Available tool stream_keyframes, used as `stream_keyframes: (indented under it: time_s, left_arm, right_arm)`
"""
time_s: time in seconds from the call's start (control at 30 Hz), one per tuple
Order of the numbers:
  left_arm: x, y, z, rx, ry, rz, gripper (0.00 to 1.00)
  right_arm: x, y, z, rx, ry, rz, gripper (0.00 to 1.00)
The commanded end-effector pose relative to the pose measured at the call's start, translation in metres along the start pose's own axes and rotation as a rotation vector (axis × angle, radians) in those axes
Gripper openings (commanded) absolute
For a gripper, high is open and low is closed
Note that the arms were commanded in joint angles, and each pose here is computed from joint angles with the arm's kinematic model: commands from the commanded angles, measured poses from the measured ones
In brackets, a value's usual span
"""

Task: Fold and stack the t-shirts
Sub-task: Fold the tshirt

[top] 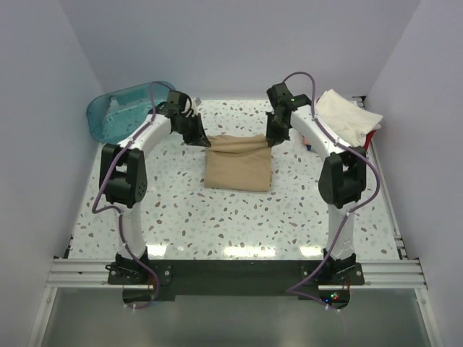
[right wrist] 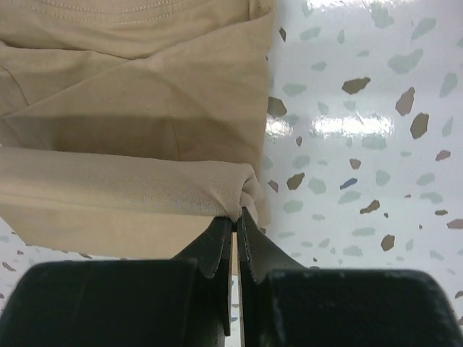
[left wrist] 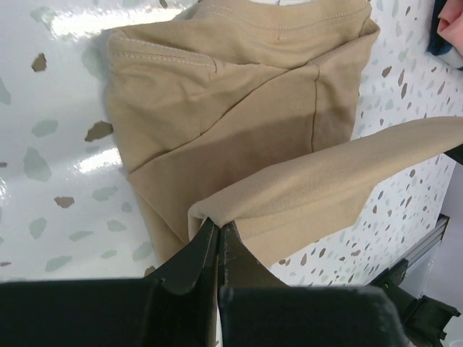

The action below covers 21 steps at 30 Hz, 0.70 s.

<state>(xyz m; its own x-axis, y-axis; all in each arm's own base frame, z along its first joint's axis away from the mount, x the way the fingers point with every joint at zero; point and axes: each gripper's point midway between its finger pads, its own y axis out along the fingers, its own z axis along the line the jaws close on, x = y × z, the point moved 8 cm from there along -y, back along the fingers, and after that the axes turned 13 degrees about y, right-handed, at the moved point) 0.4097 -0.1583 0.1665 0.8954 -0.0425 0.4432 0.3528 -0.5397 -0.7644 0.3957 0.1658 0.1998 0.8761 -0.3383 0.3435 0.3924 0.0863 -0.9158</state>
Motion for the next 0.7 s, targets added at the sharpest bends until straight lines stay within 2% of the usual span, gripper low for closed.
stream_keyframes:
  time_s: [0.0,0.07,0.13,0.17,0.2,0.23,0.27,0.3,0.33,0.47,0.6,0.63,0.67]
  left_arm:
    - [0.029,-0.004,0.011,0.006,-0.002,-0.092,0.0]
    - [0.031,0.004,0.018,0.003,-0.018,-0.089,0.0]
    - [0.045,0.005,0.021,-0.007,-0.019,-0.135,0.0]
    - [0.048,0.011,0.025,-0.014,-0.04,-0.141,0.17]
    - [0.065,0.007,0.025,-0.033,-0.029,-0.196,0.26]
    - [0.072,0.008,0.024,-0.04,-0.037,-0.217,0.35]
    - [0.078,0.011,0.026,-0.039,-0.037,-0.229,0.48]
    - [0.094,0.002,0.02,-0.044,-0.014,-0.276,0.58]
    - [0.099,0.001,0.019,-0.043,-0.006,-0.289,0.66]
    - [0.103,-0.01,0.014,-0.04,0.027,-0.323,0.69]
    - [0.065,0.003,0.024,-0.05,0.018,-0.236,0.69]
    - [0.058,0.003,0.025,-0.048,0.022,-0.225,0.69]
    - [0.054,-0.001,0.023,-0.05,0.031,-0.228,0.69]
  right_arm:
    - [0.02,0.003,0.001,-0.002,-0.016,-0.033,0.0]
    - [0.024,0.007,0.004,0.008,-0.016,-0.035,0.0]
    - [0.028,0.024,0.005,0.013,-0.014,-0.017,0.0]
    - [0.034,0.026,0.01,0.036,-0.015,-0.027,0.06]
    - [0.037,0.041,0.009,0.04,-0.02,-0.008,0.35]
    - [0.048,0.039,0.019,0.106,-0.021,-0.021,0.45]
    - [0.054,0.041,0.023,0.127,-0.018,-0.021,0.57]
    - [0.061,0.041,0.025,0.148,-0.021,-0.025,0.74]
    - [0.071,0.039,0.033,0.192,-0.029,-0.044,0.79]
    - [0.082,0.025,0.034,0.256,-0.05,-0.094,0.89]
    - [0.071,0.021,0.013,0.281,-0.065,-0.083,0.92]
    - [0.061,0.029,0.005,0.272,-0.065,-0.055,0.93]
    - [0.058,0.019,0.003,0.296,-0.073,-0.061,0.95]
